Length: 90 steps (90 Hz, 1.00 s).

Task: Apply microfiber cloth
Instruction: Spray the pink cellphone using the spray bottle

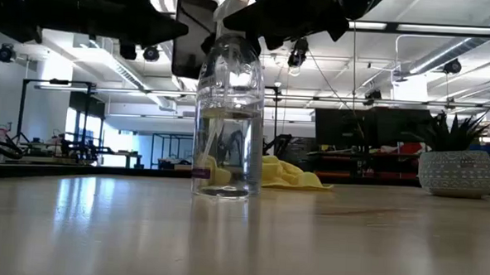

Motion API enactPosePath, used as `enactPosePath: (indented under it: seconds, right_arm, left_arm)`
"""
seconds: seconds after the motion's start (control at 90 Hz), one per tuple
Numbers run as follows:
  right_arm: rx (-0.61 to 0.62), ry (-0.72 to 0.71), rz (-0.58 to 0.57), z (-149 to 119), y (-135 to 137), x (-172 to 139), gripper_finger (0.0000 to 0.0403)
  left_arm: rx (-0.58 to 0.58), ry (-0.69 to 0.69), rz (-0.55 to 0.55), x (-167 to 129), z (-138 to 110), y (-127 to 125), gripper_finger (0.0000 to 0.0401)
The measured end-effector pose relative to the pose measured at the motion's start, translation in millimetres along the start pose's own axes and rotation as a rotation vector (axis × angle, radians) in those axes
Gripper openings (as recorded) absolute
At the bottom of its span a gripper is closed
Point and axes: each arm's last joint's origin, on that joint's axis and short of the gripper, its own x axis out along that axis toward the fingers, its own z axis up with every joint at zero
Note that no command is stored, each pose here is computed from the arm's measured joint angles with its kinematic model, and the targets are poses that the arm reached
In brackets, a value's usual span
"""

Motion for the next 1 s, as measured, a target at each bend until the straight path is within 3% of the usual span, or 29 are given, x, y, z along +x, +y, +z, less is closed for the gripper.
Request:
enactPosePath:
  seconds: [0.189, 0.533, 0.822, 1.0]
  right_arm:
    - [0.000, -0.001, 0.000, 0.1, 0.0, 0.0, 0.0368]
    - [0.000, -0.002, 0.000, 0.5, -0.1, 0.0, 0.0357]
    - [0.003, -0.001, 0.000, 0.4, -0.1, 0.0, 0.0281]
    - [0.011, -0.001, 0.005, 0.4, 0.2, 0.0, 0.0208]
  left_arm:
    - [-0.068, 0.027, 0.000, -0.5, -2.4, 0.2, 0.0009]
    - [-0.065, 0.075, 0.033, 0.2, -8.7, 0.8, 0.0009]
    - [-0.053, 0.078, 0.029, 0.0, -8.7, 0.8, 0.0009]
    - [-0.042, 0.071, 0.028, -0.2, -7.6, 0.9, 0.0009]
